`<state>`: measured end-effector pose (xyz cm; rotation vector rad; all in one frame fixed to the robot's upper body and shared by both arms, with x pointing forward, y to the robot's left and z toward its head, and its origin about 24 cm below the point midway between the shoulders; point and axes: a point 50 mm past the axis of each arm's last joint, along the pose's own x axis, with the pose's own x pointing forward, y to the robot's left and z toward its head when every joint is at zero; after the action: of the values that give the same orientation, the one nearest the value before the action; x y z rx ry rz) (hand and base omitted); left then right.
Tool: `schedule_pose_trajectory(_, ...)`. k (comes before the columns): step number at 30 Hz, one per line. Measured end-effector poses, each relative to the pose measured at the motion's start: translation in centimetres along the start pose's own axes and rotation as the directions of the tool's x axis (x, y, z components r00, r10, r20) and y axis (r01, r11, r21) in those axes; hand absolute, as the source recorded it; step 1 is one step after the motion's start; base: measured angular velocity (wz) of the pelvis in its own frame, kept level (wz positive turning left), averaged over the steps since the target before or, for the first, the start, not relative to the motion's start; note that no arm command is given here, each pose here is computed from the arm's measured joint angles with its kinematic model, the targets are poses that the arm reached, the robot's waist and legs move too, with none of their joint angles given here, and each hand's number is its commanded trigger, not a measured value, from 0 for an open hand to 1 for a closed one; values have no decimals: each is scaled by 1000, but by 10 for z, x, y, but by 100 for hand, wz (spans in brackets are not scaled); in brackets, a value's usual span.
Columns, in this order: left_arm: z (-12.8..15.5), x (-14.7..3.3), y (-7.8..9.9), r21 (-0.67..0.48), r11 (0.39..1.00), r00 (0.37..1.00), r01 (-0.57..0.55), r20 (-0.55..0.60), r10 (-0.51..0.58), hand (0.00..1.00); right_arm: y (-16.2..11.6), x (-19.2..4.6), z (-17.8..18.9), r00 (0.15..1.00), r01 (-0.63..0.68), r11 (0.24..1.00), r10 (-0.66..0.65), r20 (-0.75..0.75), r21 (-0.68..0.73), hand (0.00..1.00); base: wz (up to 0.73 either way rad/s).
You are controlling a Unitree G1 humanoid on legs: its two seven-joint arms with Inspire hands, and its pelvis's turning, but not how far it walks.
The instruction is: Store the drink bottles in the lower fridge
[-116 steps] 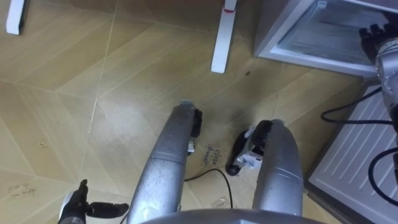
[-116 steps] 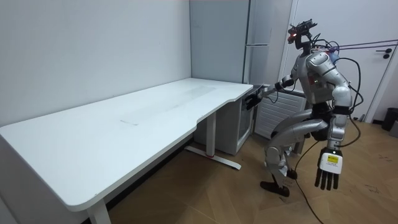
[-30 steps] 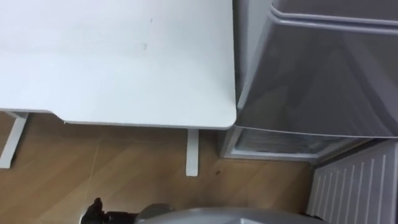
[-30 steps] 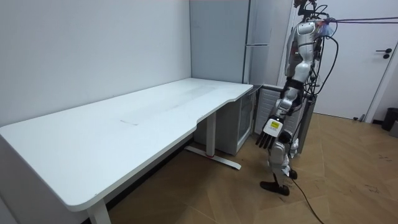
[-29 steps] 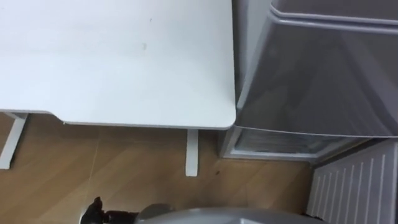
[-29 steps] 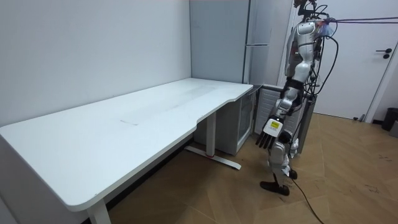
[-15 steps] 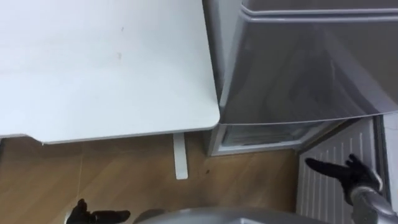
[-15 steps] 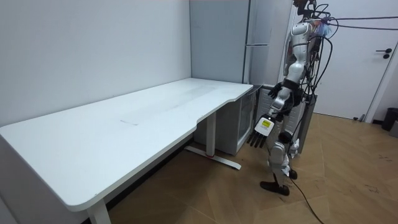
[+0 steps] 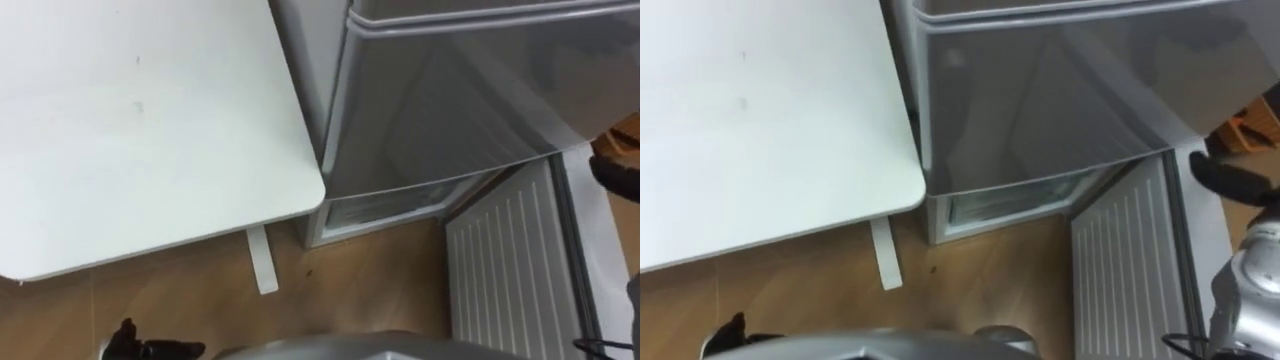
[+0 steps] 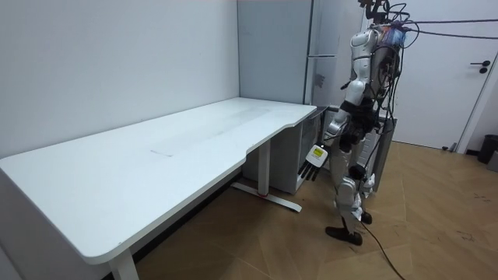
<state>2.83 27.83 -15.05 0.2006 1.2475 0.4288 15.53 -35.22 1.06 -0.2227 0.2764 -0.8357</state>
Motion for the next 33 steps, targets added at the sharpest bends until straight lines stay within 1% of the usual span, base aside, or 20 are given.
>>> schedule_pose_trajectory(5,-4,-2,-1,-2,1000,1000,2,-3,-2,0,-13,0,-1,996,84,996,-84,-3,1,0,-5)
schedule_pose_trajectory(7,-5,-2,-1,-1,1000,1000,2,-9,-2,0,-18,-3,-6,994,104,994,-104,-20,-15,0,0)
schedule_pose_trajectory(11,0,-1,-3,-5,1000,1000,7,-2,-7,0,-29,-12,-34,983,121,991,-128,-129,-65,0,0)
schedule_pose_trajectory(15,3,-1,-4,3,1000,1000,26,4,-26,0,-34,-17,-56,962,138,988,-149,-229,-65,0,-4)
schedule_pose_trajectory(17,5,-1,-4,16,999,999,32,17,-32,0,-35,-19,-62,954,141,987,-155,-255,-72,0,-7)
schedule_pose_trajectory(21,3,-2,-4,18,999,999,41,11,-41,0,-37,-23,-67,949,139,989,-149,-278,-55,0,-11)
schedule_pose_trajectory(23,7,-1,-4,21,999,999,43,14,-43,0,-35,-27,-71,945,129,991,-131,-301,-29,0,-2)
schedule_pose_trajectory(28,15,1,-7,65,996,997,63,32,-66,0,-30,-34,-81,935,91,996,-80,-346,14,0,0)
schedule_pose_trajectory(33,23,1,-14,109,990,994,89,51,-94,0,-23,-43,-95,911,69,997,-46,-410,41,0,-1)
